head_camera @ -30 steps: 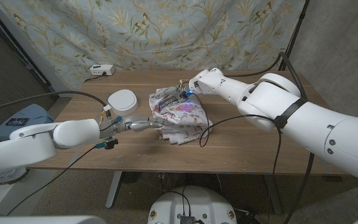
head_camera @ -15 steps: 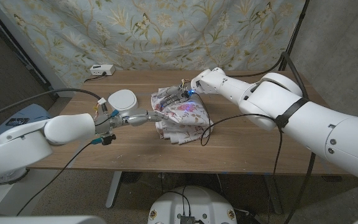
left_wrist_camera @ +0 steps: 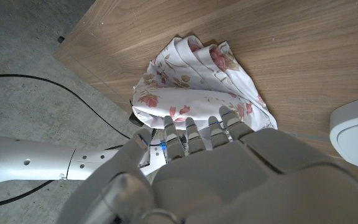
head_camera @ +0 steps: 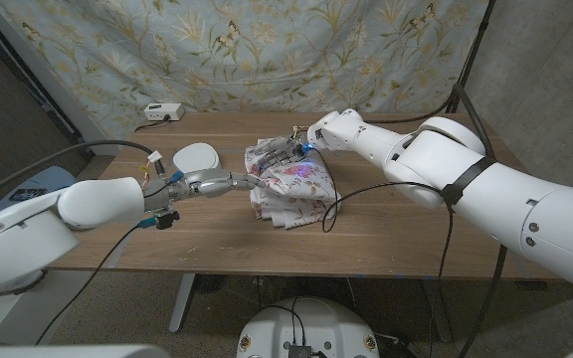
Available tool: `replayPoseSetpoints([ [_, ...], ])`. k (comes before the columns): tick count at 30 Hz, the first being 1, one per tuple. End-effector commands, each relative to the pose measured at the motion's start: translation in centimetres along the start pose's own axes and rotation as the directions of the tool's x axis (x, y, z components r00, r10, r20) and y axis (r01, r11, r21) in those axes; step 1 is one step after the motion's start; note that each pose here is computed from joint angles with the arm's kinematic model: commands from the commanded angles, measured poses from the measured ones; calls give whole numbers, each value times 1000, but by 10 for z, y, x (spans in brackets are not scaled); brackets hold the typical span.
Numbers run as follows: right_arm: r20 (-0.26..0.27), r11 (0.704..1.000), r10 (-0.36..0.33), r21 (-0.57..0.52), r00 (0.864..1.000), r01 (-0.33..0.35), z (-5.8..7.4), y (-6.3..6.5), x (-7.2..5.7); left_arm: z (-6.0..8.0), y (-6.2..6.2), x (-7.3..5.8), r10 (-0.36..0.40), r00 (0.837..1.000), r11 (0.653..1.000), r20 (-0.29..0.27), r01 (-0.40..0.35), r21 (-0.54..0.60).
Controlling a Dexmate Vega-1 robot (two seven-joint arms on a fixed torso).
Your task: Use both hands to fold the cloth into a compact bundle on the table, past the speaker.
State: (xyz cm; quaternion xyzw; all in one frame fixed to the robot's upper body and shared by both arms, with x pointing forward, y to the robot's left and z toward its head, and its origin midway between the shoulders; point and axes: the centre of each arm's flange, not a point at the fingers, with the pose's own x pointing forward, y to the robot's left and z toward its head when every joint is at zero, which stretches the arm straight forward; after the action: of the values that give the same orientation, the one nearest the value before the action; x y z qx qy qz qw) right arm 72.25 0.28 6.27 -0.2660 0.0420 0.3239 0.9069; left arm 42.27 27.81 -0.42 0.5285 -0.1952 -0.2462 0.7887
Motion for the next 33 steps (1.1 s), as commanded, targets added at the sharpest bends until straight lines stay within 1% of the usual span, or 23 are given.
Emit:
replayPoseSetpoints([
  [1, -11, 1000, 8, 15, 1000, -7, -7, -6, -3, 7, 12, -2, 49, 999, 998, 1, -49, 34],
  [5, -20, 1000, 22, 21, 1000, -22, -8, -8, -5, 10, 16, 1, 53, 998, 997, 19, -54, 46],
  [7, -24, 999, 28, 29, 999, -27, -9, -9, -6, 12, 18, 1, 62, 998, 997, 15, -63, 52],
  [8, -26, 999, 30, 32, 999, -29, -10, -10, -7, 14, 21, 0, 65, 997, 996, 29, -67, 56],
  [13, -26, 999, 34, 40, 999, -32, -12, -14, -9, 16, 25, 2, 85, 996, 993, 32, -87, 83],
  [20, -31, 998, 43, 44, 999, -42, -14, -16, -11, 14, 26, 14, 114, 993, 987, 33, -117, 109],
  [21, -33, 998, 43, 50, 999, -42, -14, -16, -11, 15, 27, 17, 104, 994, 988, 39, -108, 108],
  [23, -33, 998, 48, 51, 998, -46, -15, -16, -11, 16, 28, 21, 111, 992, 986, 54, -117, 120],
  [26, -34, 997, 56, 57, 998, -54, -16, -16, -12, 18, 30, 27, 102, 992, 984, 69, -111, 143],
  [29, -35, 996, 62, 62, 997, -60, -17, -16, -12, 19, 31, 29, 88, 994, 981, 61, -97, 168],
  [33, -33, 996, 66, 59, 997, -64, -19, -17, -12, 16, 30, 31, 77, 997, 976, 30, -81, 201],
])
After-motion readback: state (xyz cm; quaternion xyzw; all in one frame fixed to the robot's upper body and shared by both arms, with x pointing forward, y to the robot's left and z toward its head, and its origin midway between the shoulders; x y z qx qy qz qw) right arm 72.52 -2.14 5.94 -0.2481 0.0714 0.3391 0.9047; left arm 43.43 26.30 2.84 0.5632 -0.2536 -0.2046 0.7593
